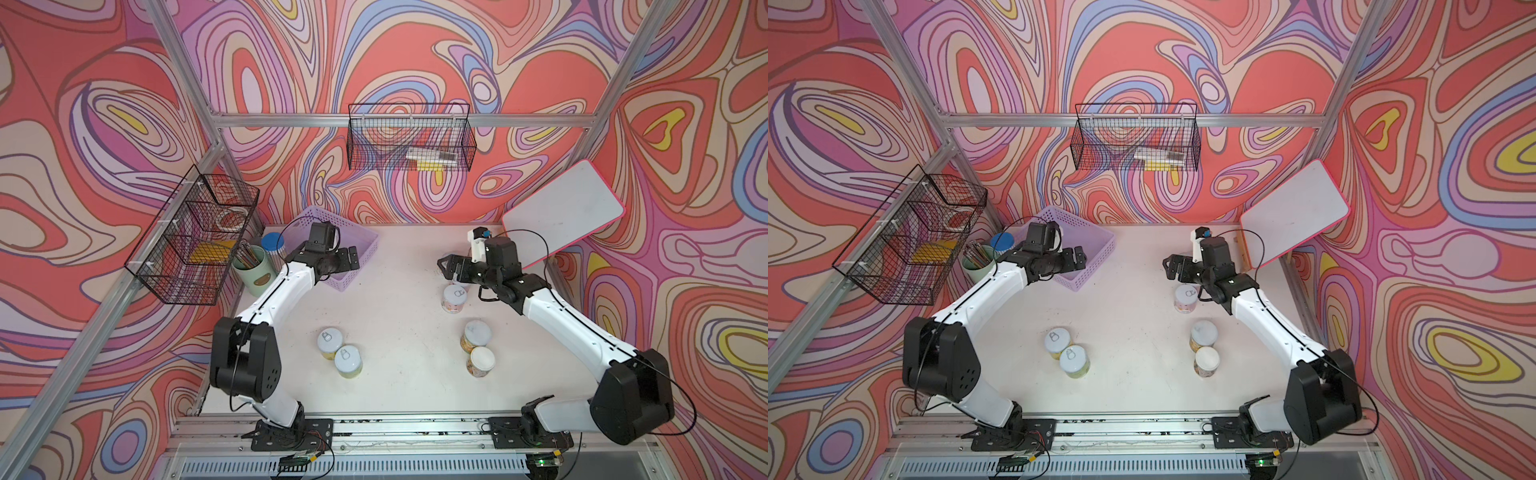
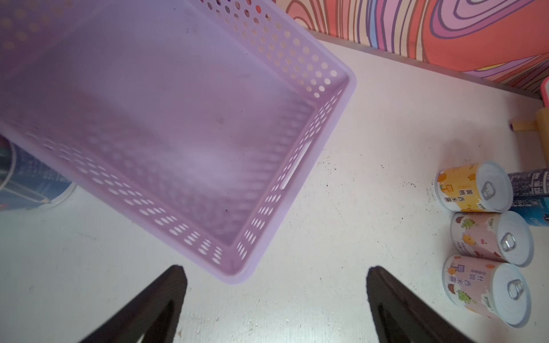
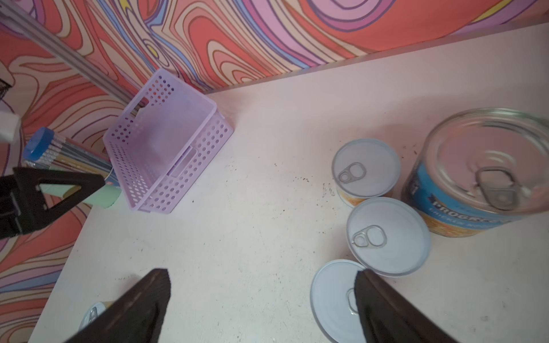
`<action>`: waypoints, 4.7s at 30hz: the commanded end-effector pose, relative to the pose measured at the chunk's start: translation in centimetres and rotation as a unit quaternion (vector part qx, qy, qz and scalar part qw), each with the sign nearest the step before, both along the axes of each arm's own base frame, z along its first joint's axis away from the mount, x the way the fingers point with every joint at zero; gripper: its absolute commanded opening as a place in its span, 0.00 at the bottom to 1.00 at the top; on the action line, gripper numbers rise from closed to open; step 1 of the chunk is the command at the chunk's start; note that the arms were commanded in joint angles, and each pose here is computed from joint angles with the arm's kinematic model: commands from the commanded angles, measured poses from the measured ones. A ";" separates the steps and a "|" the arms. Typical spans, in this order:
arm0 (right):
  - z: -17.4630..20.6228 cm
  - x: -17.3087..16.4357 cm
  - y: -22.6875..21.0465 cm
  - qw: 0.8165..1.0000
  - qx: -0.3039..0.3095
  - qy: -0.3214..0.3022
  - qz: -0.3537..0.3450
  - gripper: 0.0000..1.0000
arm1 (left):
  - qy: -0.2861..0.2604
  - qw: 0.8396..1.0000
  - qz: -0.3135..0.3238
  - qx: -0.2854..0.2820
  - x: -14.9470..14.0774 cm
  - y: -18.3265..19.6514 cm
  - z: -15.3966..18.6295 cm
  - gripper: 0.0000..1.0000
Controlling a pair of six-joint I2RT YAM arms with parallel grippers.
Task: Put the canned food in the basket
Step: Move the basket to the center of the board, then adjust the basket at the center of the board.
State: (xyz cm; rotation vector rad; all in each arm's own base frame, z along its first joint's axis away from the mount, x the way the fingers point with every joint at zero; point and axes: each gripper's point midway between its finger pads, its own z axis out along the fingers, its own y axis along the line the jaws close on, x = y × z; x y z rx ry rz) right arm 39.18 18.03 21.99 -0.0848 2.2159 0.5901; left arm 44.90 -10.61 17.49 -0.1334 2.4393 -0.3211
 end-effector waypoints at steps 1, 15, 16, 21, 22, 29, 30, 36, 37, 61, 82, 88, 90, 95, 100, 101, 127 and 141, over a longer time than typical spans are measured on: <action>0.1 -0.2 2.4 0.999 -0.030 0.000 0.029 0.98 | 0.034 0.999 -0.042 -0.002 0.6 -1.4 -1.2 0.99; 1.5 -4.2 11.8 0.987 -0.056 -0.052 0.142 0.98 | 0.080 0.992 -0.098 -0.006 5.1 -3.9 -4.1 0.99; 1.6 -4.3 11.9 0.987 -0.052 -0.054 0.143 0.98 | 0.088 0.990 -0.105 -0.013 5.1 -4.3 -4.3 0.99; 1.8 -4.6 10.9 0.989 -0.056 -0.060 0.127 0.98 | 0.111 0.984 -0.134 -0.030 4.6 -6.2 -5.7 0.99; 1.9 -4.6 10.6 0.989 -0.059 -0.063 0.122 0.98 | 0.117 0.983 -0.138 -0.029 4.5 -6.4 -6.0 0.99; 2.7 -4.7 8.7 0.990 -0.077 -0.079 0.086 0.98 | 0.134 0.976 -0.167 -0.034 3.6 -8.5 -6.8 0.99; 2.9 -4.7 8.3 0.990 -0.078 -0.082 0.079 0.98 | 0.135 0.975 -0.171 -0.034 3.4 -8.8 -6.9 0.99; 4.3 -4.8 5.0 0.992 -0.073 -0.106 -0.002 0.98 | 0.141 0.971 -0.186 -0.044 2.5 -10.1 -7.3 0.97; 4.5 -4.9 4.5 0.991 -0.075 -0.110 -0.013 0.98 | 0.144 0.970 -0.190 -0.048 2.2 -10.4 -7.5 0.95; 3.8 -4.6 -0.1 0.990 -0.096 -0.077 -0.066 0.98 | 0.177 0.940 -0.291 -0.036 -8.2 -18.1 -8.7 0.90; -1.9 -1.5 -3.0 0.994 -0.082 0.054 -0.037 0.92 | 0.174 0.917 -0.359 -0.028 -18.7 -22.5 -8.3 0.83; -3.2 -0.3 -2.1 0.993 -0.090 0.068 -0.015 0.91 | 0.115 0.937 -0.329 -0.018 -18.1 -21.1 -5.0 0.84; -3.7 0.4 -1.4 0.993 -0.092 0.073 0.001 0.90 | 0.077 0.950 -0.303 -0.015 -17.4 -20.2 -2.8 0.86; -4.8 2.6 1.1 0.990 -0.088 0.093 0.054 0.89 | 0.005 0.981 -0.196 0.004 -16.0 -15.6 0.8 0.92; -7.0 5.2 2.9 0.984 -0.095 0.130 0.081 0.89 | 0.017 0.998 -0.051 -0.029 -16.0 -8.8 -0.3 0.92; -7.3 5.7 3.2 0.983 -0.094 0.133 0.083 0.89 | 0.018 0.999 -0.030 -0.031 -16.2 -7.7 -0.6 0.93; -12.9 9.7 10.1 0.955 -0.155 0.194 0.161 0.81 | 0.120 0.990 0.066 -0.043 -12.8 -3.6 -6.7 0.93; -11.9 6.0 10.9 0.951 -0.131 0.206 0.192 0.57 | 0.134 0.988 0.003 -0.078 -11.5 -6.5 -7.4 0.65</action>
